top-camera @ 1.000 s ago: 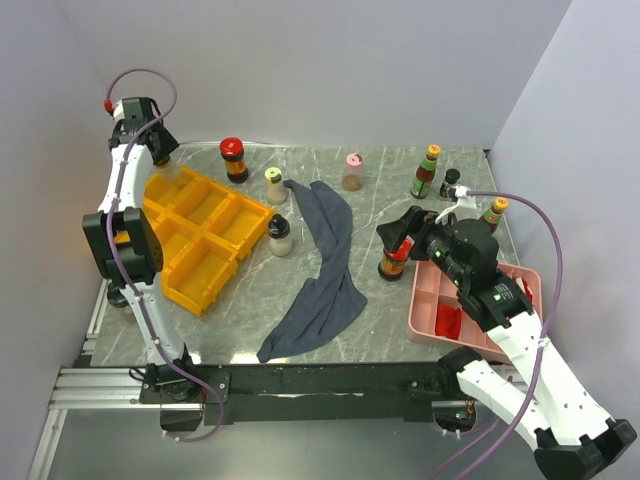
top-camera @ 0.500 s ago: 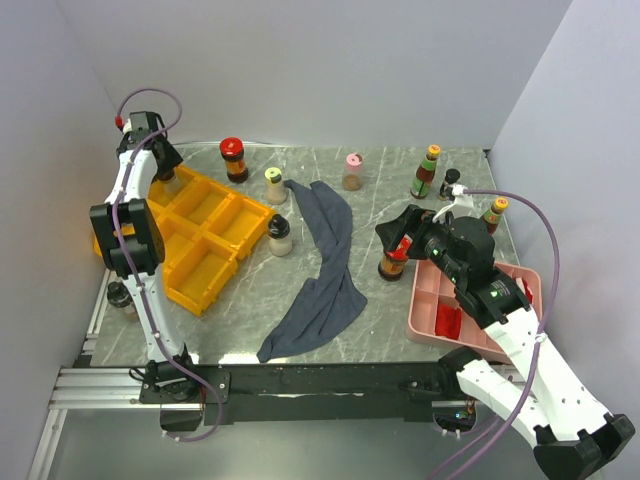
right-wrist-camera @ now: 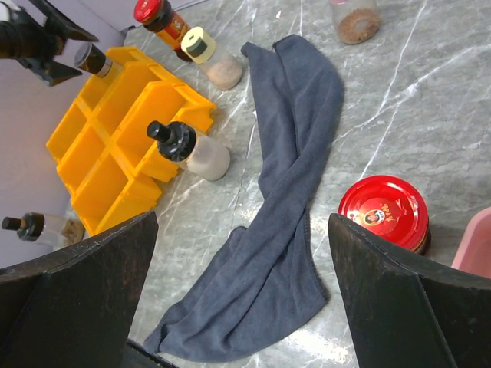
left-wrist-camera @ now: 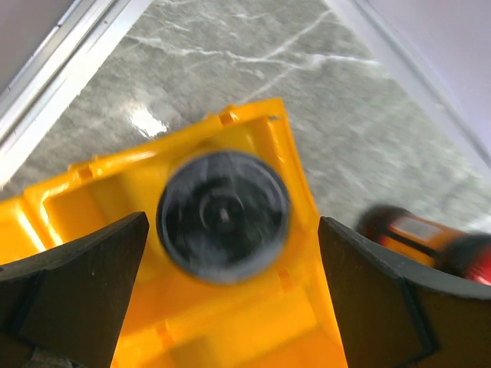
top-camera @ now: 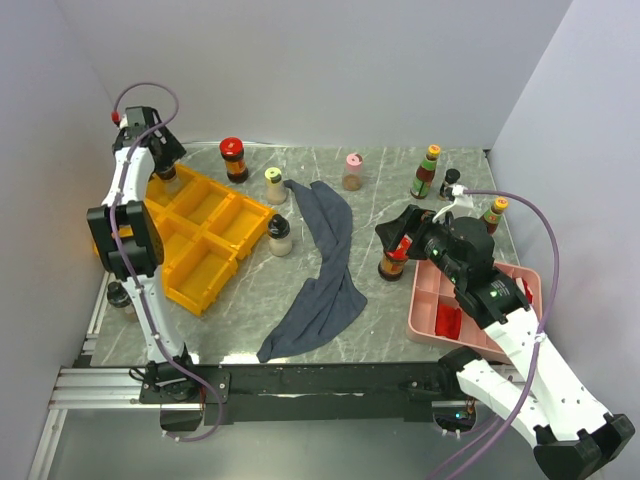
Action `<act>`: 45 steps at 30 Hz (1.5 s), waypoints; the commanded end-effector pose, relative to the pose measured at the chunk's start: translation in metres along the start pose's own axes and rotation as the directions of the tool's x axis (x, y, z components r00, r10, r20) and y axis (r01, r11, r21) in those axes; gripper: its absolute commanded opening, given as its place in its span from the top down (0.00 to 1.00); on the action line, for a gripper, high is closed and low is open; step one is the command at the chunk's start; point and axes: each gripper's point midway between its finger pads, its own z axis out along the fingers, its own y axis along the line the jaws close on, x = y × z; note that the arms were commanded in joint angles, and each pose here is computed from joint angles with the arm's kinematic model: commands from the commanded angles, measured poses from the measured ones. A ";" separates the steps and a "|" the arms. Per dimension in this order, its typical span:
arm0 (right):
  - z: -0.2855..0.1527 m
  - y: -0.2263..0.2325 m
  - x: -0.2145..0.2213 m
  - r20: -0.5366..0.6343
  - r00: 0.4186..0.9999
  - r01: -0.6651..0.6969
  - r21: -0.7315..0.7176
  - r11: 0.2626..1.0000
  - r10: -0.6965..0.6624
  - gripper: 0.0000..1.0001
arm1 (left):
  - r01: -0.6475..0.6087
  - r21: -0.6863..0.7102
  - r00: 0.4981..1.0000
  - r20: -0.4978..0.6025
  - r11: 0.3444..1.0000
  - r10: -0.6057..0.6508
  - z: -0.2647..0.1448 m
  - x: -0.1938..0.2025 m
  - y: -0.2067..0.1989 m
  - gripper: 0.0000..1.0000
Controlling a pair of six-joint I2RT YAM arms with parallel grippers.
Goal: Organize the condiment bottles
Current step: Place the bottle in the storage box, then pick up the bottle from the corner of the board.
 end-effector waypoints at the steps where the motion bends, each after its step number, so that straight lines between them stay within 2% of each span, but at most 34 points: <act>1: 0.000 0.007 -0.005 0.032 0.999 -0.002 -0.038 0.999 0.003 0.00 | 0.079 0.117 0.993 0.076 0.990 -0.089 -0.080 -0.046 -0.022 0.01; 2: 0.000 0.007 -0.005 0.033 0.999 -0.004 -0.036 0.999 0.005 0.00 | 0.087 0.112 0.995 0.044 0.990 -0.092 -0.084 -0.037 -0.019 0.00; 4: -0.002 0.006 -0.007 0.037 0.999 -0.003 -0.030 1.000 0.004 0.00 | 0.124 0.123 0.990 0.057 0.985 -0.132 -0.107 -0.040 -0.018 0.01; 5: -0.002 0.005 -0.008 0.042 0.999 -0.001 -0.026 1.000 0.002 0.00 | 0.135 0.093 0.990 0.028 0.986 -0.139 -0.106 -0.025 -0.009 0.00; 7: -0.004 0.005 -0.010 0.050 0.999 0.000 -0.021 1.000 0.001 0.00 | 0.159 0.090 0.985 0.044 0.983 -0.164 -0.131 -0.023 -0.002 0.01; 8: -0.004 0.004 -0.010 0.053 0.999 0.002 -0.020 1.000 0.000 0.00 | 0.152 0.056 0.988 0.008 0.987 -0.153 -0.128 0.003 0.007 0.00; 9: -0.005 0.006 -0.011 0.055 0.999 0.003 -0.022 1.000 -0.002 0.00 | 0.156 0.076 0.986 0.051 0.985 -0.160 -0.147 -0.002 0.009 0.00; 10: -0.005 0.002 -0.013 0.064 0.998 0.002 -0.002 1.000 -0.002 0.00 | 0.157 0.070 0.985 0.056 0.985 -0.161 -0.153 0.004 0.012 0.01; 11: -0.005 0.001 -0.014 0.068 0.998 0.002 0.007 1.000 -0.002 0.00 | 0.147 0.040 0.989 0.021 0.988 -0.148 -0.150 0.029 0.022 0.00; 13: -0.005 0.000 -0.014 0.067 0.998 0.002 0.008 1.000 -0.002 0.00 | 0.155 0.085 0.986 0.043 0.984 -0.159 -0.175 0.036 0.020 0.01; 14: -0.005 0.001 -0.014 0.068 0.998 0.002 0.004 1.000 -0.002 0.00 | 0.121 0.105 0.993 -0.002 0.987 -0.122 -0.174 0.063 0.019 0.01; 16: -0.005 0.001 -0.013 0.063 0.998 0.001 0.005 1.000 -0.001 0.00 | 0.047 0.215 0.999 0.009 0.975 -0.050 -0.199 0.079 0.005 0.01; 17: -0.004 0.001 -0.013 0.063 0.998 0.001 0.007 1.000 -0.001 0.00 | -0.004 0.212 1.000 -0.019 0.977 0.009 -0.201 0.106 0.003 0.01; 19: -0.004 0.001 -0.014 0.065 0.998 -0.003 0.007 1.000 0.002 0.00 | -0.060 0.207 0.998 0.012 0.977 0.059 -0.218 0.121 0.003 0.00; 20: -0.003 0.001 -0.013 0.064 0.998 -0.004 0.006 1.000 0.004 0.00 | -0.094 0.210 0.995 -0.015 0.973 0.100 -0.223 0.143 0.001 0.01; 23: -0.001 -0.001 -0.010 0.058 0.998 -0.007 0.010 1.000 0.006 0.00 | -0.077 0.169 0.997 0.000 0.983 0.078 -0.237 0.158 0.011 0.01; 27: 0.002 -0.005 -0.009 0.048 0.999 -0.002 0.035 0.999 0.001 0.00 | 0.079 0.111 0.994 0.070 0.991 -0.087 -0.249 0.149 0.030 0.00; 32: 0.006 -0.011 -0.008 0.047 0.999 -0.001 0.064 0.998 -0.002 0.00 | 0.208 -0.012 0.963 0.177 0.978 -0.203 -0.253 0.132 0.057 0.01; 35: 0.010 -0.012 -0.007 0.039 0.999 0.000 0.069 0.998 -0.002 0.00 | 0.378 -0.142 0.908 0.249 0.915 -0.336 -0.255 0.132 0.086 0.01; 36: 0.011 -0.013 -0.007 0.040 0.999 -0.002 0.076 0.997 -0.001 0.00 | 0.510 -0.163 0.842 0.293 0.844 -0.453 -0.253 0.132 0.093 0.01; 37: 0.012 -0.013 -0.007 0.036 0.999 -0.003 0.081 0.997 0.000 0.00 | 0.530 -0.247 0.833 0.330 0.811 -0.444 -0.258 0.138 0.114 0.01; 38: 0.014 -0.014 -0.005 0.025 1.000 -0.003 0.087 0.996 0.001 0.00 | 0.578 -0.267 0.802 0.361 0.771 -0.477 -0.262 0.138 0.122 0.01; 39: 0.014 -0.013 -0.006 0.023 1.000 -0.004 0.087 0.996 0.002 0.00 | 0.682 -0.265 0.720 0.405 0.682 -0.563 -0.260 0.139 0.126 0.01; 41: 0.016 -0.013 -0.002 -0.001 1.000 0.000 0.089 0.996 0.000 0.00 | 0.707 -0.298 0.699 0.430 0.642 -0.571 -0.264 0.137 0.134 0.00; 45: 0.019 -0.014 0.001 -0.016 1.000 0.001 0.094 0.996 0.000 0.00 | 0.688 -0.333 0.716 0.454 0.645 -0.530 -0.254 0.130 0.133 0.01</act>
